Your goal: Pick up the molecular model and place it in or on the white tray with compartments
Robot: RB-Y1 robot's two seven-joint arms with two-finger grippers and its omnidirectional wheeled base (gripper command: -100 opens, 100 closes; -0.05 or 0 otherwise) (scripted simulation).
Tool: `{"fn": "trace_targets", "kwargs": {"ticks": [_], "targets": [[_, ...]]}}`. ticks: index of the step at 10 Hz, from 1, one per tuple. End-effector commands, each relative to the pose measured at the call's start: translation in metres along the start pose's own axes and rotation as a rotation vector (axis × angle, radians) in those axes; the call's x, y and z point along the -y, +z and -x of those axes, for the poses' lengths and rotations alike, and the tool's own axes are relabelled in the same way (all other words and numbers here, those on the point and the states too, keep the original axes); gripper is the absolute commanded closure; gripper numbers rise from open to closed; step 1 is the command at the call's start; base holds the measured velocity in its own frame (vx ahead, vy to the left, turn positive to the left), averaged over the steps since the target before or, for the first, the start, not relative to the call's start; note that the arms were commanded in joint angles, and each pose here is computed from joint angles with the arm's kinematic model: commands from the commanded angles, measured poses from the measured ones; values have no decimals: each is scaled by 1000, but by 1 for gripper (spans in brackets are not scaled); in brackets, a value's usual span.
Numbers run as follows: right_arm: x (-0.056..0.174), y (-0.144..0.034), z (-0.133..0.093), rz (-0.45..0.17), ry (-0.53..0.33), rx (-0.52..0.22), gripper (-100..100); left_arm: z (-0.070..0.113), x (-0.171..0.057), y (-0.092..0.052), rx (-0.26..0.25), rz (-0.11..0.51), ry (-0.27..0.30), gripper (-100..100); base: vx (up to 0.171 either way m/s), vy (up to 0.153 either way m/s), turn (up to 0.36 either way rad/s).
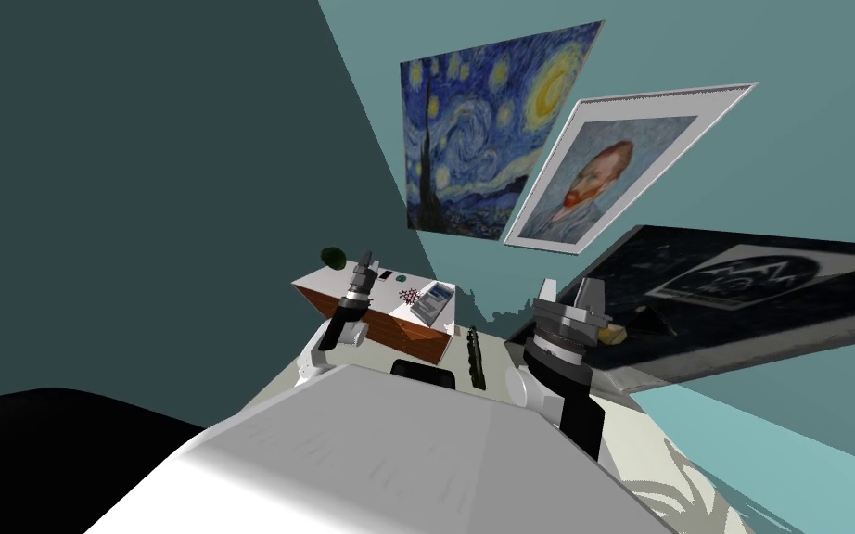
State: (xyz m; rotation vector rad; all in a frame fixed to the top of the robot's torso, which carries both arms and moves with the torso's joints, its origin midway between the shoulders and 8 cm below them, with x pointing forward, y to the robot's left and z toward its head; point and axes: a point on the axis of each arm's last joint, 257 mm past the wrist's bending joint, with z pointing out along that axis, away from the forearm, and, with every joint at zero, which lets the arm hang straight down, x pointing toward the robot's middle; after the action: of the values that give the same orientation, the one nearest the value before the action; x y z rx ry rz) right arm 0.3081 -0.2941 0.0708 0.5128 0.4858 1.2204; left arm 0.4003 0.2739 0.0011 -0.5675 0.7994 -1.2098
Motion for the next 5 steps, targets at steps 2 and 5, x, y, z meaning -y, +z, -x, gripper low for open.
{"fn": "trace_targets", "kwargs": {"ticks": [2, 5], "targets": [[0, 0, 0, 0, 0, 0, 0, 5, -42, 3, 4, 99, 9, -100, 30, -20, 40], [0, 0, 0, 0, 0, 0, 0, 10, -81, 0, 12, 193, 12, -100, 19, -25, 22]]}}
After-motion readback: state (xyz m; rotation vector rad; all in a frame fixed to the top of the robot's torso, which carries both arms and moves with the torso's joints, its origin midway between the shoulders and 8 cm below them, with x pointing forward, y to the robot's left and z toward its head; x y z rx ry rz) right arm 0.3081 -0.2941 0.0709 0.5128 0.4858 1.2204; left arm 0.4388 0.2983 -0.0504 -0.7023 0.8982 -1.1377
